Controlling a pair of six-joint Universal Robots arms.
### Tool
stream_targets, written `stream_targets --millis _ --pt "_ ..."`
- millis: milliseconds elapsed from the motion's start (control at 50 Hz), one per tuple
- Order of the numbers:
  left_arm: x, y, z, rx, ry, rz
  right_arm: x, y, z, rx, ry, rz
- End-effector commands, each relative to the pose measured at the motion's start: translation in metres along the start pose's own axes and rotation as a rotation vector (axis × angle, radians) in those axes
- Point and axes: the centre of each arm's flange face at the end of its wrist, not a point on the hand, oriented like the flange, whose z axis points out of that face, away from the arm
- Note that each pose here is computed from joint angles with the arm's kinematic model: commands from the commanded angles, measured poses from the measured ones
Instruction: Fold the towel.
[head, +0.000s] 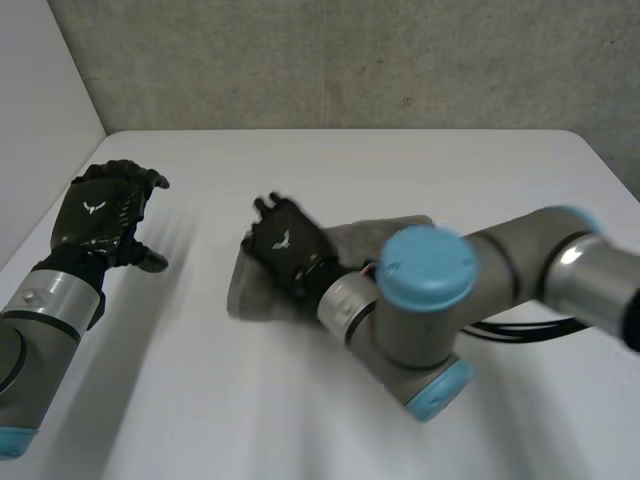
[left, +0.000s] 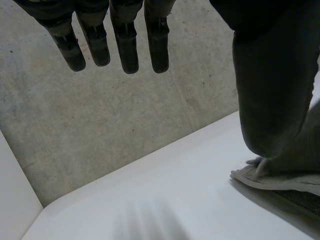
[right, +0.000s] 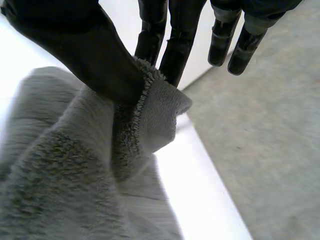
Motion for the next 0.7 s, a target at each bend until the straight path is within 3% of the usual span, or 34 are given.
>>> stream_targets --millis 20,440,700 --pt "0.000 0.001 0.000 -0.002 0.001 -0.001 -0.011 0.011 0.011 -0.004 0.008 -0.004" --pt "0.002 0.003 -0.001 -0.009 0.006 -0.003 0.031 -0.028 0.036 0.106 0.155 -0.024" --pt "0.002 0.002 0.000 -0.008 0.005 -0.002 -0.022 0.025 0.034 -0.051 -0.009 0.003"
